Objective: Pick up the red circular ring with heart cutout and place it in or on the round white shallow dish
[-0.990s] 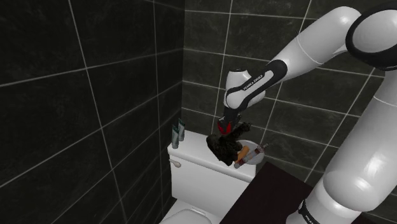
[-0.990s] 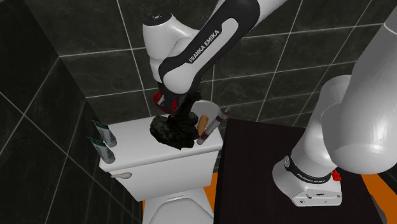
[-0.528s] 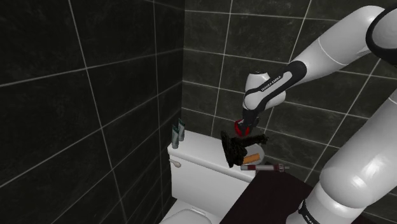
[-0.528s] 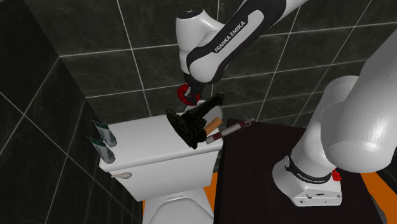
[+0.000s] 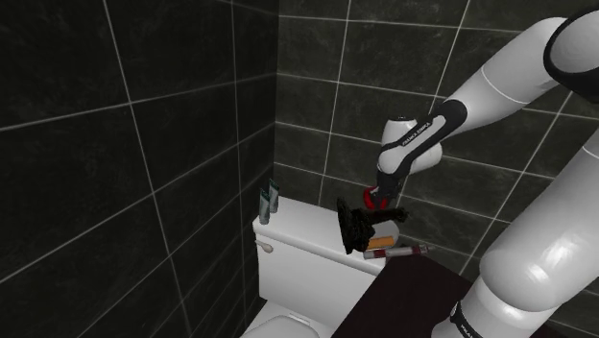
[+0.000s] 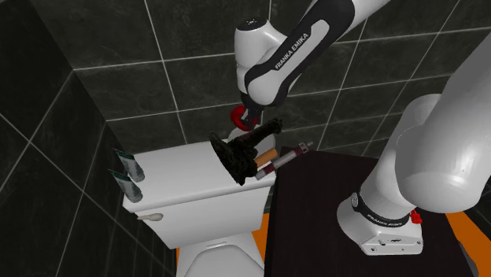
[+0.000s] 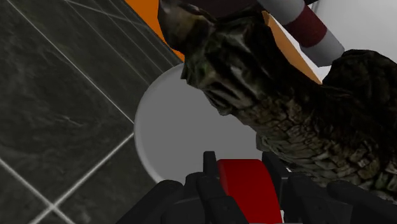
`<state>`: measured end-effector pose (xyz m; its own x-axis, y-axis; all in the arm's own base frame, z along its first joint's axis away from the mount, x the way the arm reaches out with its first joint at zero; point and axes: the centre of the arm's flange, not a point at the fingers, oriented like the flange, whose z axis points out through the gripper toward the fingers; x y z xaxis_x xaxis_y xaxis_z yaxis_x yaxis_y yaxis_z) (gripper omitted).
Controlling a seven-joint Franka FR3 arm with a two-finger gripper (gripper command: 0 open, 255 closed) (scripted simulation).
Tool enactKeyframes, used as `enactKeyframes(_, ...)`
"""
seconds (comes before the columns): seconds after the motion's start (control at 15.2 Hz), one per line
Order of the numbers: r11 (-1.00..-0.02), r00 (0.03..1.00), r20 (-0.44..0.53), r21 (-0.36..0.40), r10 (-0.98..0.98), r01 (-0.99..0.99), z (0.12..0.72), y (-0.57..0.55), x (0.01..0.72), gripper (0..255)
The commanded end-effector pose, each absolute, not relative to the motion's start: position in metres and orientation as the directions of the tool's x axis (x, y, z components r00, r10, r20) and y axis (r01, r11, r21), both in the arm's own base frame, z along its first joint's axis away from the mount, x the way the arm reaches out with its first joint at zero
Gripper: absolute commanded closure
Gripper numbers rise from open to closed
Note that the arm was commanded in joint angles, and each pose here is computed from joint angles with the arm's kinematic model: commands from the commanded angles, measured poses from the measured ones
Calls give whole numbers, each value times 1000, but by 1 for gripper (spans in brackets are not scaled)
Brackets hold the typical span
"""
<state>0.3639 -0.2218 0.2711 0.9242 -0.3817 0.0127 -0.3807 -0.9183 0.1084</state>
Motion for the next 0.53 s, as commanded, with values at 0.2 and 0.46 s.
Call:
enactKeyframes(0.2,-918,924,13,108,-381,-381,245,-221,364,255)
enactKeyframes(0.46,-918,924,13,108,-381,-381,223,-221,364,255)
